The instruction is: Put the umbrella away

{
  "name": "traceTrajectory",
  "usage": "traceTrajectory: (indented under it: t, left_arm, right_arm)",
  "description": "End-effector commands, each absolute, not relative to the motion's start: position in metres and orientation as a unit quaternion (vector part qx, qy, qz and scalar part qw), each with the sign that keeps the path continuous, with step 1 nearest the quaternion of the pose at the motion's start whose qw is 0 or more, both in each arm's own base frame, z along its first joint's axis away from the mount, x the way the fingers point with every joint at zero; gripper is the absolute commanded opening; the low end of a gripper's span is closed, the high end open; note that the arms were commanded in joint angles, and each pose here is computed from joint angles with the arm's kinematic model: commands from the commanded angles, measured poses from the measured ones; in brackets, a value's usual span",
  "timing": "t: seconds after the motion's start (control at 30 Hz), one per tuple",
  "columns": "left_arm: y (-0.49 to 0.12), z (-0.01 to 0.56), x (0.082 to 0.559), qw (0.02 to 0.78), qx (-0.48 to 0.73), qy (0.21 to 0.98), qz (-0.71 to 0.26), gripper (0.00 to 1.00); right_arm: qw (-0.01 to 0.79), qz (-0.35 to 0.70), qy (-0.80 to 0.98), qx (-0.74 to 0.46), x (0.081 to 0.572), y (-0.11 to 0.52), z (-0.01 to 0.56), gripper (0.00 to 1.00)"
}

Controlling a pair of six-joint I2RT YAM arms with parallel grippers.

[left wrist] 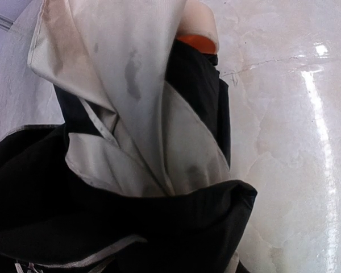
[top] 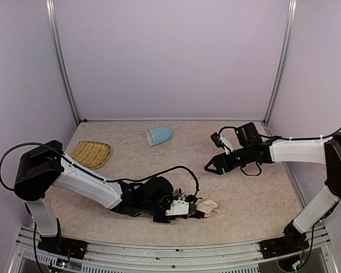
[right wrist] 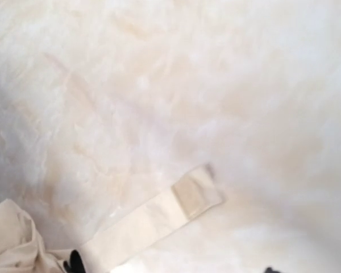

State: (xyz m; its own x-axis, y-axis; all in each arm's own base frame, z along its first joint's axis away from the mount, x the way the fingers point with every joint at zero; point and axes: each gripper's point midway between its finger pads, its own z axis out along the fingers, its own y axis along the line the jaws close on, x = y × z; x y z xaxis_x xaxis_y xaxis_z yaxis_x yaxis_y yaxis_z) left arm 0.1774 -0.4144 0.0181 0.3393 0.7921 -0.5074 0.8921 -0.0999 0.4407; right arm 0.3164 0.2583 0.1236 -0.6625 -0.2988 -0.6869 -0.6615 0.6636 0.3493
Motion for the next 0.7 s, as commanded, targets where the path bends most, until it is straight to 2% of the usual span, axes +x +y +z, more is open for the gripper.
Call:
traceTrajectory:
  t: [0.0, 0.27, 0.37, 0.43, 0.53, 0.63, 0.67]
  left_arm:
    - [-0.326, -0.059, 0.144, 0.166, 0.786, 0.595, -0.007, 0.0]
    - [-0.331, -0.056, 0.143, 0.171, 0.786, 0.594, -0.011, 0.0]
    - [-0.332, -0.055, 0.143, 0.173, 0.785, 0.594, -0.013, 0.0]
    - [-0.333, -0.054, 0.143, 0.173, 0.785, 0.594, -0.014, 0.0]
    - [-0.334, -0.053, 0.143, 0.175, 0.784, 0.595, -0.015, 0.0]
    - [-0.337, -0.051, 0.144, 0.18, 0.784, 0.595, -0.017, 0.0]
    - [-0.337, -0.05, 0.143, 0.181, 0.783, 0.595, -0.019, 0.0]
  right_arm:
    - [0.201, 0.37, 0.878, -0.228, 0.304, 0.281, 0.076, 0.65]
    - [0.081, 0.453, 0.859, -0.225, 0.274, 0.32, 0.029, 0.61]
    - [0.069, 0.473, 0.848, -0.229, 0.271, 0.338, 0.022, 0.61]
    - [0.07, 0.474, 0.853, -0.207, 0.279, 0.342, 0.014, 0.57]
    - [0.103, 0.454, 0.866, -0.183, 0.303, 0.343, 0.008, 0.35]
    - [0.121, 0.486, 0.846, -0.182, 0.315, 0.356, 0.02, 0.0]
    - [0.126, 0.5, 0.836, -0.188, 0.317, 0.361, 0.027, 0.0]
